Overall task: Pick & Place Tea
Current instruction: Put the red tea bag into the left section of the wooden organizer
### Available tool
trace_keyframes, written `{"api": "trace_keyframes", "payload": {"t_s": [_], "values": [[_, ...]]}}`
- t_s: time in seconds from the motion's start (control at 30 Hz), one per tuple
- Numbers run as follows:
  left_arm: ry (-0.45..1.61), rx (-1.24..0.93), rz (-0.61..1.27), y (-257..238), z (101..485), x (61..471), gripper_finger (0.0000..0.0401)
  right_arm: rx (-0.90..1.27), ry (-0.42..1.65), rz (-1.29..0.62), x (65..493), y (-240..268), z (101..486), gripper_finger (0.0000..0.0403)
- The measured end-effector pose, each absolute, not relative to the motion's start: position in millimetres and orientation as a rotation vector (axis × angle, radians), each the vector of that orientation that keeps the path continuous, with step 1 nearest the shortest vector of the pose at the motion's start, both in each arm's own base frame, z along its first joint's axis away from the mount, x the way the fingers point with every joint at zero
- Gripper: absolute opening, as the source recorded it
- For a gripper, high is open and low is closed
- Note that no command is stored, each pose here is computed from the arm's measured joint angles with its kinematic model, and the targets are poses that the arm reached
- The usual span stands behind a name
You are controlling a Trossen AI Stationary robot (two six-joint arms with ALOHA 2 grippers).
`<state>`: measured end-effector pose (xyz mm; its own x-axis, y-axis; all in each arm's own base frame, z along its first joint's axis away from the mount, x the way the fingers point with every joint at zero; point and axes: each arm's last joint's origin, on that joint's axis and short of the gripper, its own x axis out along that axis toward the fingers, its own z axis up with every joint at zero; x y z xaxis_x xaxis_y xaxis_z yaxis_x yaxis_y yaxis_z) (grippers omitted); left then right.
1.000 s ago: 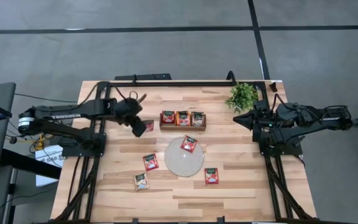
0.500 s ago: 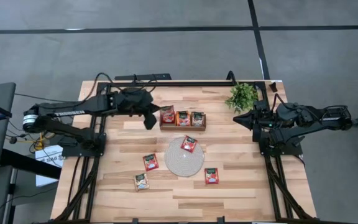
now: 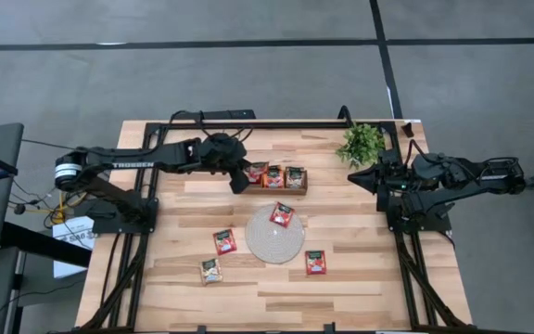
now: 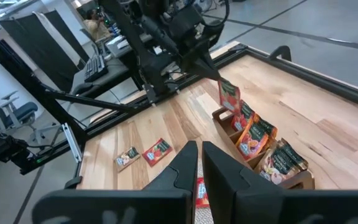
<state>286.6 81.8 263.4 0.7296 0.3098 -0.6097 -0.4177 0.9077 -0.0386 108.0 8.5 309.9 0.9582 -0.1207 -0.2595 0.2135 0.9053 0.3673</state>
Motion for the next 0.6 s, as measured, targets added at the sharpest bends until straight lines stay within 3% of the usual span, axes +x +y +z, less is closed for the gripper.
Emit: {"api": "trace_keyframes", "payload": {"t_s": [0.6], "values": [[0.695,-0.228,0.455,85.0,214.6,269.4,0.0,0.404,0.235,-0.175,108.0,8.5,309.9,0.0017]]}}
